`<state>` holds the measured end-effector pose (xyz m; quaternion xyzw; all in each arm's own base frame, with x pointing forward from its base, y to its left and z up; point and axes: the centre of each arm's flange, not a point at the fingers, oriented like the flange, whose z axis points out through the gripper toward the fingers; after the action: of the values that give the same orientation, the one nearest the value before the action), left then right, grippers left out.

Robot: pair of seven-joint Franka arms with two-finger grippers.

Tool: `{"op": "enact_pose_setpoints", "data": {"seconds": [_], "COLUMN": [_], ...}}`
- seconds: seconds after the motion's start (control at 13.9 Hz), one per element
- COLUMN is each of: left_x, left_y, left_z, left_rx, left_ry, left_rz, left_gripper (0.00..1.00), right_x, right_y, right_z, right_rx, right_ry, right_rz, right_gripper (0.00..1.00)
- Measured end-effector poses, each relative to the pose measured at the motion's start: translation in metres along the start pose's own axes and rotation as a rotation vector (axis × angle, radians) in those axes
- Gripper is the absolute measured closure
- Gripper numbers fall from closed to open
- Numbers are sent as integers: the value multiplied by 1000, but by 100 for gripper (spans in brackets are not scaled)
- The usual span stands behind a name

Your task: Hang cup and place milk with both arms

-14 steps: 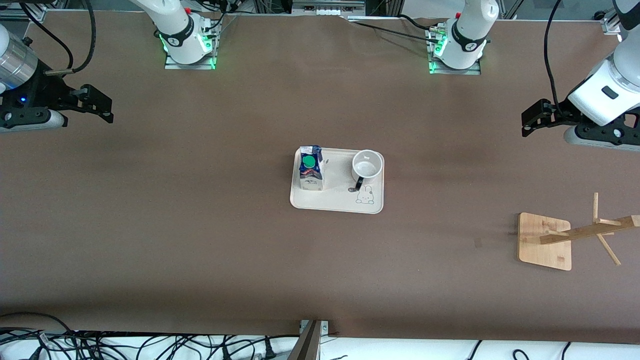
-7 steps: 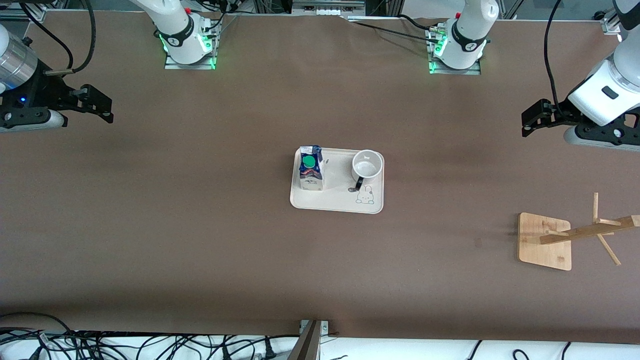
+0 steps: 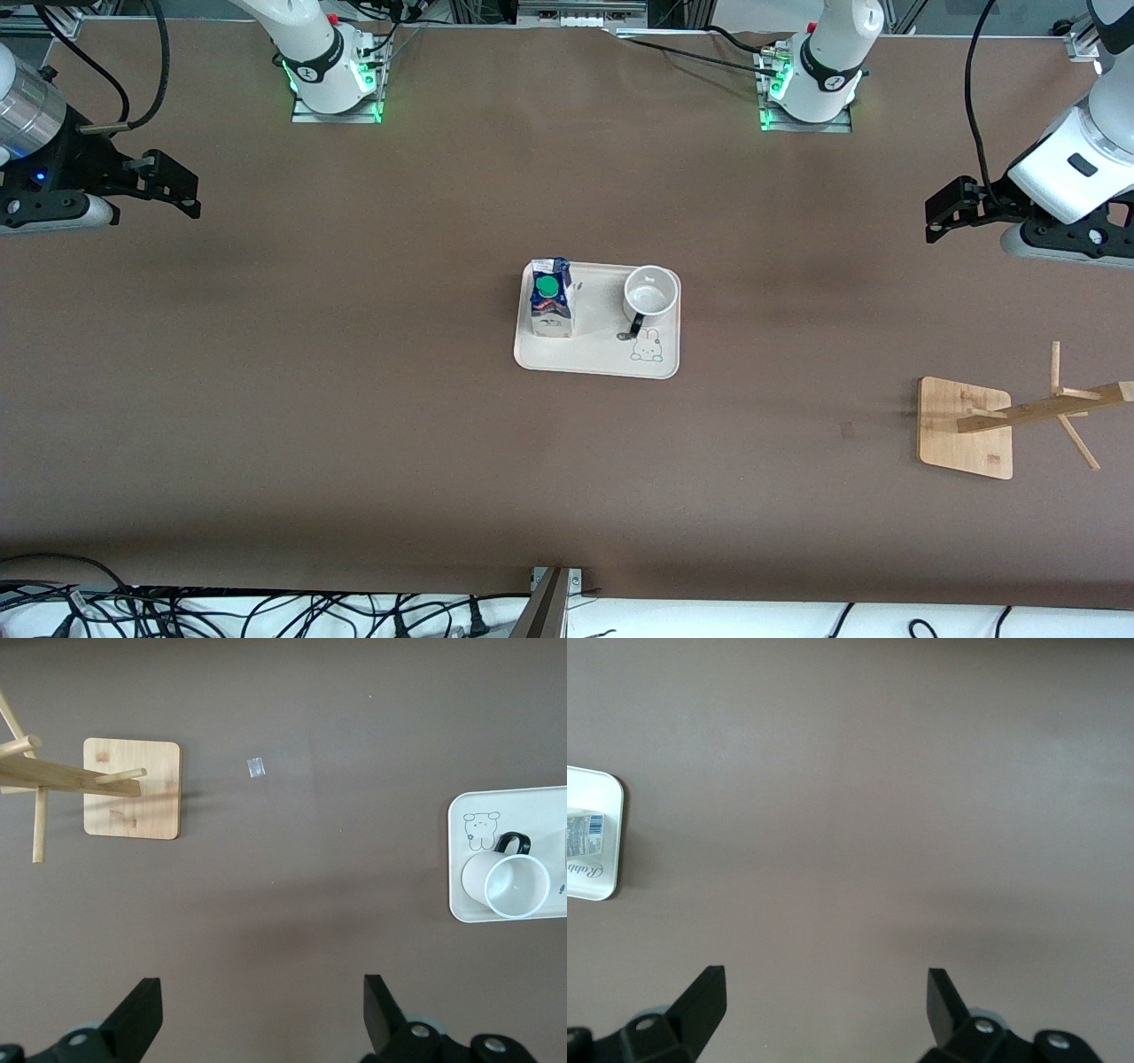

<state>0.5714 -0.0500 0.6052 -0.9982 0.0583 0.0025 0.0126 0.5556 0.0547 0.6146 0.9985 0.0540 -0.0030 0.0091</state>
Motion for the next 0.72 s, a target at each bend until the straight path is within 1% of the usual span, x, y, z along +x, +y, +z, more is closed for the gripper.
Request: {"op": "enact_pose_setpoints", "data": {"seconds": [0.72], "left_x": [0], "left_y": [0], "left_z": [3], "left_rx": [-2], "left_ry": [-16], "left_rz": [-2], "left_gripper": [0], "right_x": [0], "right_y": [0], "right_z": [0], "right_rx": [0], "right_ry": [2], "right_rz": [0], "right_gripper": [0]}}
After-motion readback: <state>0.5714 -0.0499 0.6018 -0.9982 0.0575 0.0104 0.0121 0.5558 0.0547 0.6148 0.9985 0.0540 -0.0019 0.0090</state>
